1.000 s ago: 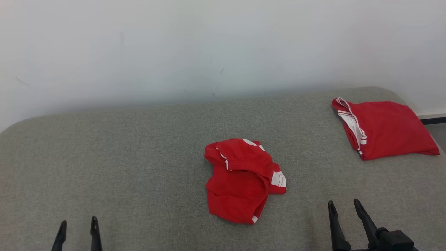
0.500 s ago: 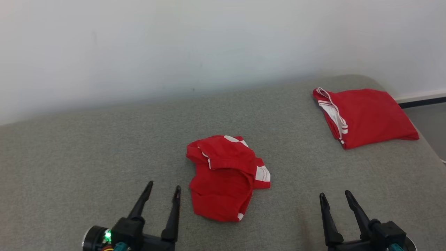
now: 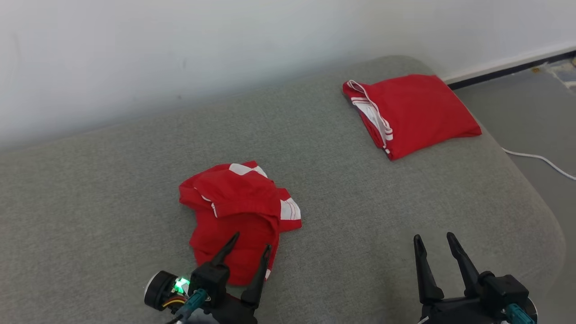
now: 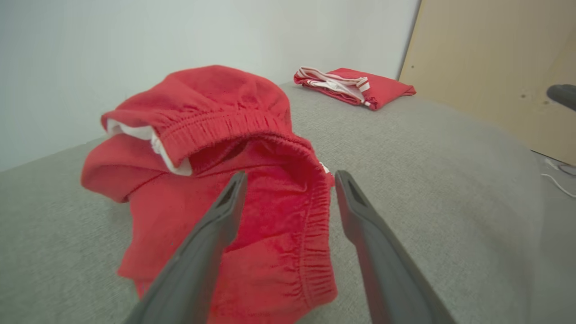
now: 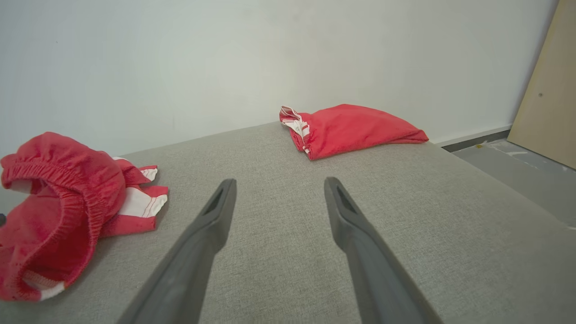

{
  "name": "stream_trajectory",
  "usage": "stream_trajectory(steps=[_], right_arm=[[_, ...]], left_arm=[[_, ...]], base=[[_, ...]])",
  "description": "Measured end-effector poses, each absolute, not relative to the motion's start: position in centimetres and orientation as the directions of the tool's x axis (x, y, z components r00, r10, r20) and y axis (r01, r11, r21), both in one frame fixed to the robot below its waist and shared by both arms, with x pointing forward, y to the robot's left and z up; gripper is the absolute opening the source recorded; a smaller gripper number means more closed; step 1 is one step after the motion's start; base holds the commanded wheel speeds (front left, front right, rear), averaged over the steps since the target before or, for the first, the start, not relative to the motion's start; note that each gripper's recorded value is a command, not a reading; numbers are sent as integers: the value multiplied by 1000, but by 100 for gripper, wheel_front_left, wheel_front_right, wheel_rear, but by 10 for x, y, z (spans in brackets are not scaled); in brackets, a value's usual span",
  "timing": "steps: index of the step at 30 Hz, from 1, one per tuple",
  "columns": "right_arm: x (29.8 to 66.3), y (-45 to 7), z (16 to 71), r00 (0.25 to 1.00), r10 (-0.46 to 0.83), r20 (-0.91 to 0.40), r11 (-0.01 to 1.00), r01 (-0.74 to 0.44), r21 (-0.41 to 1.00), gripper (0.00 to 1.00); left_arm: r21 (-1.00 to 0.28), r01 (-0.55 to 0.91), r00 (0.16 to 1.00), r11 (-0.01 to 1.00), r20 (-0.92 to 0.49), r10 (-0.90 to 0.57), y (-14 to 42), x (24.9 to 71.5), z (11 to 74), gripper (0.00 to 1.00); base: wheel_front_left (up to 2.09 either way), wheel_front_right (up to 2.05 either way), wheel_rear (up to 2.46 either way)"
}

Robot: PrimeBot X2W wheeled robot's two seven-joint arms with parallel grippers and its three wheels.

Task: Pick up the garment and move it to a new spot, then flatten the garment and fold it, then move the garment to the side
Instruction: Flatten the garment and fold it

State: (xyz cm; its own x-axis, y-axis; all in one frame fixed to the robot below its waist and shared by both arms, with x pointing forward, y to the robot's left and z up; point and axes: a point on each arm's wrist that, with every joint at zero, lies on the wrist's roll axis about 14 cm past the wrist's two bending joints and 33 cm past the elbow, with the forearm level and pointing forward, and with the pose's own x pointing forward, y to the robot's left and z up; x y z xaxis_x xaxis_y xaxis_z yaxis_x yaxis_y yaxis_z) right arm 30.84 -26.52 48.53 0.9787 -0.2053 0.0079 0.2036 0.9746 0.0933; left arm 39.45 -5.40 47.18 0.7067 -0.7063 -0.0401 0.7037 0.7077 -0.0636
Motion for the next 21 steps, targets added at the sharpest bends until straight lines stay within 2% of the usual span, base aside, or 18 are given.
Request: stream_trajectory(steps=[8,9,10,11,12,16,21], right_arm=[[301,-281,479,963,-270,-21,959,271,88,100],[300,-282,478,961,-275,-24,957,276,87,100],[299,-283,478,960,-280,-27,956,281,87,100],[298,-284,477,958,-285,-30,954,286,86,100],[298,-285,476,957,-288,-32,953,290,85,100],[298,-287,476,955,-296,-33,951,297,85,100],[302,-287,478,957,-290,-26,953,291,87,100]], left_arm=[[-46,741,658,670,-152,-738,-70,404,433,100],[-45,741,656,670,-165,-737,-71,405,429,87],[-45,743,653,668,-174,-737,-72,406,426,49],[-45,740,655,671,-179,-734,-73,407,424,32],[-45,741,653,670,-185,-735,-74,409,423,0],[-57,734,659,677,-180,-730,-77,415,425,0],[-95,722,686,685,-30,-727,-85,427,473,0]], base=[[0,0,0],[0,0,0],[0,0,0],[0,0,0],[0,0,0],[0,0,0],[0,0,0]])
